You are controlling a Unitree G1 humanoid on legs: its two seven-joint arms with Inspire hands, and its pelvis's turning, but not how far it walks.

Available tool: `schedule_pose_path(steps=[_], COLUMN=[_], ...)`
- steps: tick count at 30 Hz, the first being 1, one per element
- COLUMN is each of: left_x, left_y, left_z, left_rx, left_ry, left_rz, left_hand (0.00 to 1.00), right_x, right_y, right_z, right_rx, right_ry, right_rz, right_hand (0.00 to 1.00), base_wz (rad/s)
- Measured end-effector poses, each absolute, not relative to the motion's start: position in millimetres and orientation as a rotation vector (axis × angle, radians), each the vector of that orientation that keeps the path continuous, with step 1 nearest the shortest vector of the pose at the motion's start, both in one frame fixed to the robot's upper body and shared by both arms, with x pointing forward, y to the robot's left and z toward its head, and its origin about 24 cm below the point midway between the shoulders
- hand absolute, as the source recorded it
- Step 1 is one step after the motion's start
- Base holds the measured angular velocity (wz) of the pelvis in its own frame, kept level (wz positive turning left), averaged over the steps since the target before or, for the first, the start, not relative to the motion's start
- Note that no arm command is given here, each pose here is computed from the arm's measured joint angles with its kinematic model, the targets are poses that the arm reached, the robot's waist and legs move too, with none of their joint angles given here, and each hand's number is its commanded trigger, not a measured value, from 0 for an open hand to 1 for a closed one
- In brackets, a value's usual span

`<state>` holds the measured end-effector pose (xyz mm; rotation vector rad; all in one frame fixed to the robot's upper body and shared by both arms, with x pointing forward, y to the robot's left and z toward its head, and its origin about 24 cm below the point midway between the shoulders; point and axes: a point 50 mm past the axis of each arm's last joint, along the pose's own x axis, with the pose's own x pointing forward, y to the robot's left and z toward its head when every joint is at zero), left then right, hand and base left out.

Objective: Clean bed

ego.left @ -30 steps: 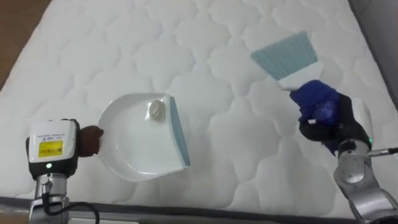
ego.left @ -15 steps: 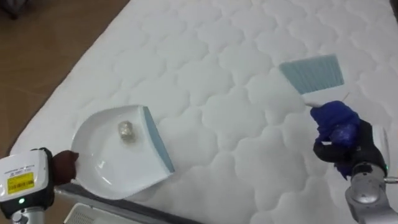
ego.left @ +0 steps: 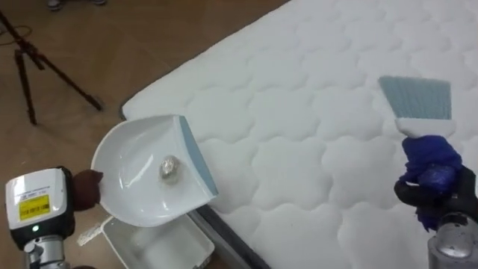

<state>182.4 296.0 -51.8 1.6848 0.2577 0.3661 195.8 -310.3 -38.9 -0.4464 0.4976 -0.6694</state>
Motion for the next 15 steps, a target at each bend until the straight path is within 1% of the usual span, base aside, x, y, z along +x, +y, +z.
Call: schedule_pose_path(steps=[6,10,15], left_x=[184,200,212], left_y=[294,285,279], left_z=[-51,-44,-39], left_rx=[1.669,1.64,1.604], left_ry=[0.255,0.22,0.205], left_rz=[0.377,0.373,0.362], left_hand=[1.0,1.0,1.0], right_x=[197,196,203], right_y=[-309,-308,-297], right_z=[-40,-41,-42], right_rx=[-0.452,-0.456,-0.482], right_ry=[0.501,0.521,0.504], right_rz=[-0.661,-0.657,-0.622], right_hand=[0.0,0.0,0.0], base_wz=[0.1,0.34,0.17])
